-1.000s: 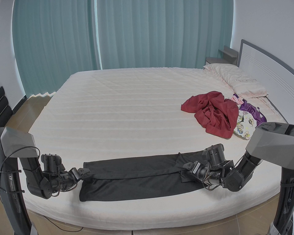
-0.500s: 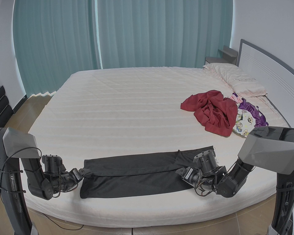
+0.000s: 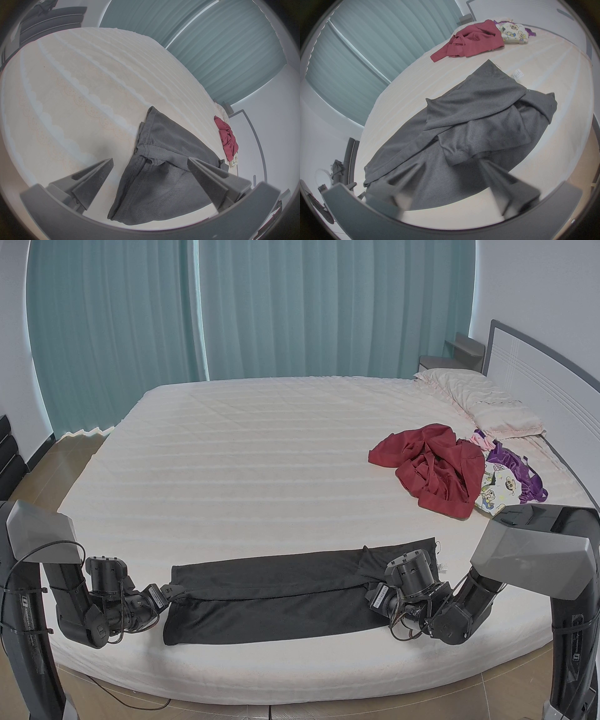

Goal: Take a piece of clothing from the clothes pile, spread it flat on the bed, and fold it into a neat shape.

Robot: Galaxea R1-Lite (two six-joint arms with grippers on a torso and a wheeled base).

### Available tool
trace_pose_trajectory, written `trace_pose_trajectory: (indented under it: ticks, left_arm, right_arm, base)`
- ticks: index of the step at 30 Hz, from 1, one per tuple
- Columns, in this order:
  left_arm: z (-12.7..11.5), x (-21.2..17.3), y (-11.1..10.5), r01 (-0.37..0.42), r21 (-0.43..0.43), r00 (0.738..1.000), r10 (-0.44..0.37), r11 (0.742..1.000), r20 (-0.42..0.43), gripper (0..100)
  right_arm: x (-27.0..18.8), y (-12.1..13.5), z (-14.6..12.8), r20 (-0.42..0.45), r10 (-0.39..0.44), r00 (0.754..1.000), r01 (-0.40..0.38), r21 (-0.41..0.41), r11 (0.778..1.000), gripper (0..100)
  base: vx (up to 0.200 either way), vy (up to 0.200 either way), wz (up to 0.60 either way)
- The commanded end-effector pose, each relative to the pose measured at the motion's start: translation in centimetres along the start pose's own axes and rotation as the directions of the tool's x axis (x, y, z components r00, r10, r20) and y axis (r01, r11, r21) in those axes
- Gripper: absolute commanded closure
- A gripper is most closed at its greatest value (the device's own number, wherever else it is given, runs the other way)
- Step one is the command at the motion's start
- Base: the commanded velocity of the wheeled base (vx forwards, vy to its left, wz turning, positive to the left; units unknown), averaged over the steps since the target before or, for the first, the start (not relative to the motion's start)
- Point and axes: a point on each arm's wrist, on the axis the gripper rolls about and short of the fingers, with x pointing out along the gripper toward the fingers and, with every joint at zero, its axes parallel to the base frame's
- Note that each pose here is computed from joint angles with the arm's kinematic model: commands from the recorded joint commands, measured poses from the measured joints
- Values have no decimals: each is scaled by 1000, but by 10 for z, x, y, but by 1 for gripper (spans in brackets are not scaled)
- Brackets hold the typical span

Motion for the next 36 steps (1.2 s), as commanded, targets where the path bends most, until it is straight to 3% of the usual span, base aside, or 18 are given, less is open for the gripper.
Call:
trace_pose_trajectory:
  ticks: [1, 8, 22, 23, 36]
  left_arm:
    - [0, 0, 0, 0, -1, 1000, 0, 1000, 0, 0]
    - [0, 1, 0, -1, -1, 1000, 1, 1000, -1, 0]
    - [0, 1, 0, 0, -1, 1000, 0, 1000, 0, 0]
    - [0, 1, 0, -1, -1, 1000, 1, 1000, -1, 0]
    - [-1, 1, 1, -2, 0, 1000, 2, 1000, -2, 0]
  right_arm:
    - [6, -2, -6, 10, -30, 1000, 30, -27, 999, 100]
    - [2, 0, -16, 37, -66, 997, 70, -97, 993, 100]
    - [-12, -2, -11, 52, -65, 997, 70, -100, 992, 100]
    - [-11, -2, -12, 43, -64, 997, 69, -106, 992, 0]
    - [4, 1, -13, 49, -48, 998, 51, -64, 997, 0]
  base:
    - [0, 0, 0]
    - [0, 0, 0]
    - [0, 0, 0]
    - [0, 0, 0]
    - [0, 0, 0]
